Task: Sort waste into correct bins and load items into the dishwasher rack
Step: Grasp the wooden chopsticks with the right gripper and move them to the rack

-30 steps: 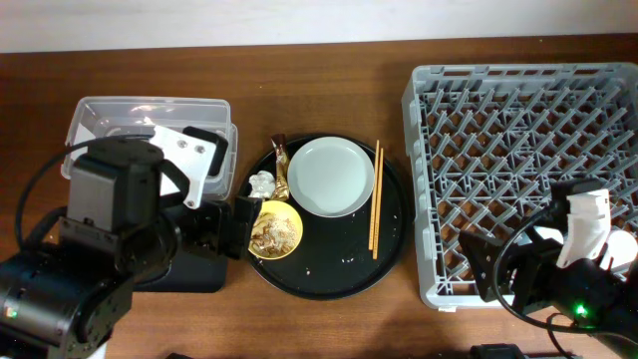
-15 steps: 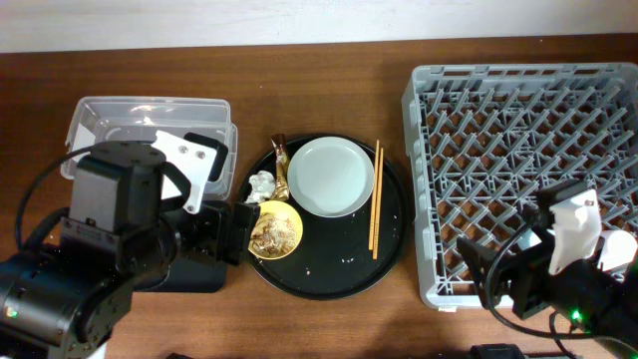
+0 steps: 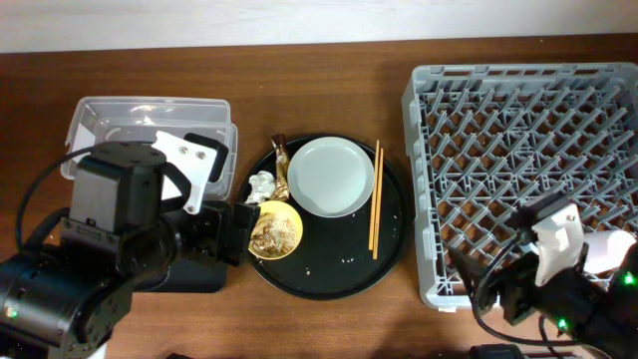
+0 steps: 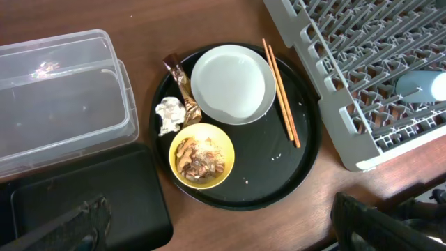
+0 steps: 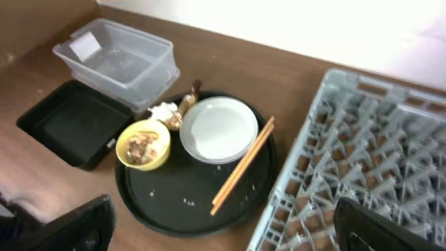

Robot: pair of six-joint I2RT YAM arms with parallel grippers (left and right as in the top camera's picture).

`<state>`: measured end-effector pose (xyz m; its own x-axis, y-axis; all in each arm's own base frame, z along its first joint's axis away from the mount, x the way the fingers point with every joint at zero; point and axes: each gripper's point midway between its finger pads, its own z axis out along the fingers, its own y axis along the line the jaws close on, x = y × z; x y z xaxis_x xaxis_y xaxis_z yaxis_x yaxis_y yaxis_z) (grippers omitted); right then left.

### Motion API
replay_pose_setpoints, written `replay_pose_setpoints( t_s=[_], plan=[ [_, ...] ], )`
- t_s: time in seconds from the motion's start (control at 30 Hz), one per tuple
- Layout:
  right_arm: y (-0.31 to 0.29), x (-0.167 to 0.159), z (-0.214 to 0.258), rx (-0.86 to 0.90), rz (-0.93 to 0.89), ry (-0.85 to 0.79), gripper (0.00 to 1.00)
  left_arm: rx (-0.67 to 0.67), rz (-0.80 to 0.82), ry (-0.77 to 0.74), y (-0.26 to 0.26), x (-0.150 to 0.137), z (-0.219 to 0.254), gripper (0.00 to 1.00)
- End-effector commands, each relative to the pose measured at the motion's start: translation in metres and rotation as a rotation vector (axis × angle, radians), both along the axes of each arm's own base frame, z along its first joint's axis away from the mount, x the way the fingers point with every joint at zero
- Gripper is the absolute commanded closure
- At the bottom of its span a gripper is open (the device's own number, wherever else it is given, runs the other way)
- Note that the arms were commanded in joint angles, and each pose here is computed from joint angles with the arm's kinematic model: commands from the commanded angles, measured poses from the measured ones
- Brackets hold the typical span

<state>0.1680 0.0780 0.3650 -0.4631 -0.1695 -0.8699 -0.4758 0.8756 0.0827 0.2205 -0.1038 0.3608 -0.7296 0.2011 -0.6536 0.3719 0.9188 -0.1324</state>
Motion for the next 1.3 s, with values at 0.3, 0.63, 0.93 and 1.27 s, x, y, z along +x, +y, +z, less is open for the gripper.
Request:
replay_pose_setpoints(
  t_s=[0.3, 0.63, 0.93, 1.27],
  plan=[
    [0.100, 0.089, -0.162, -0.074, -0.290, 0.766, 0.01, 0.011, -0.003, -0.022, 0.002, 0.000, 0.004, 0.00],
    [0.073, 0.133, -0.322, -0.176, -0.460, 1.108, 0.53, 0.012, -0.003, -0.019, 0.002, 0.000, 0.003, 0.00],
    [0.063, 0.114, -0.362, -0.168, -0.443, 1.124, 0.96, 0.013, -0.003, -0.017, 0.002, 0.000, 0.003, 0.00],
    [0.063, 0.128, -0.248, -0.073, -0.353, 0.851, 0.96, 0.013, -0.003, -0.017, 0.002, 0.000, 0.003, 0.00]
  ],
)
